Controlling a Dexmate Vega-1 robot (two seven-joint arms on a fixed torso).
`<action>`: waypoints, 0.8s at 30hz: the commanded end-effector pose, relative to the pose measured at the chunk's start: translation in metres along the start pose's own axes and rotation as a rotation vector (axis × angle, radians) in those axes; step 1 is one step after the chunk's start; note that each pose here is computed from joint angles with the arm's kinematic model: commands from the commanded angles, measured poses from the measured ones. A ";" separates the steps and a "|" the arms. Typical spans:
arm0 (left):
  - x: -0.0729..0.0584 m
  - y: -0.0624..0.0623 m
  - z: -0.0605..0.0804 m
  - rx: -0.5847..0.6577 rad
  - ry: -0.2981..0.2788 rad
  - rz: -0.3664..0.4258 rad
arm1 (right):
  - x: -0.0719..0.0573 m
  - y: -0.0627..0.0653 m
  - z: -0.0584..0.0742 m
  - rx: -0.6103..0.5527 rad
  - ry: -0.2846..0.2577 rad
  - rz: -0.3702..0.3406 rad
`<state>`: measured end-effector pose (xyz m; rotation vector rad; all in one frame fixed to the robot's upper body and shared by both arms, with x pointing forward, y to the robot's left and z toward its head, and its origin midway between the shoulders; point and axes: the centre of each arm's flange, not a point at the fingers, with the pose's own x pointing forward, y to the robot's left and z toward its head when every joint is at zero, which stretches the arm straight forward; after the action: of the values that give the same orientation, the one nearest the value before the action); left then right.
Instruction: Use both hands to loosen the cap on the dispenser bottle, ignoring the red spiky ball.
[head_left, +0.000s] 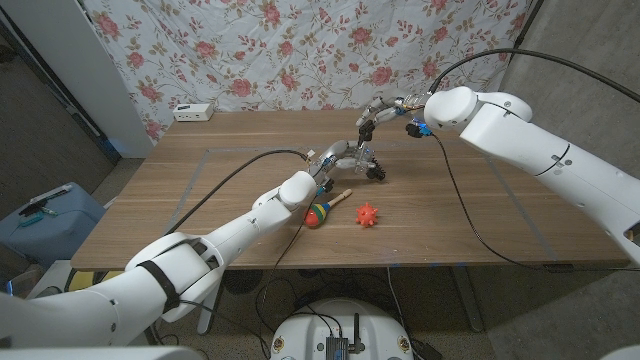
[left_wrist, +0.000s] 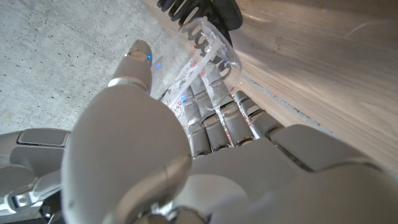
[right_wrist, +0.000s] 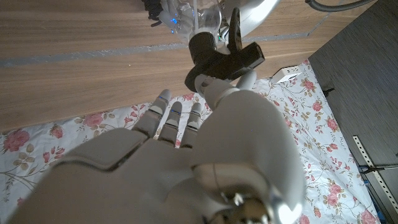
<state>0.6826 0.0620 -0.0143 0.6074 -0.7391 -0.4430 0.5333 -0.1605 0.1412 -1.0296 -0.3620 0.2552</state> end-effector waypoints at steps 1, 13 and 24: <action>-0.001 -0.003 -0.001 -0.008 0.000 0.003 | -0.008 -0.002 0.004 -0.009 -0.015 -0.017; -0.002 -0.004 -0.001 -0.009 -0.001 0.007 | -0.022 -0.010 0.010 -0.007 -0.029 -0.055; -0.003 -0.002 0.000 -0.004 0.000 0.010 | -0.035 -0.015 0.015 -0.017 -0.034 -0.109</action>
<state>0.6803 0.0605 -0.0173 0.5957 -0.7435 -0.4427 0.5078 -0.1666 0.1513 -1.0184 -0.4189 0.2082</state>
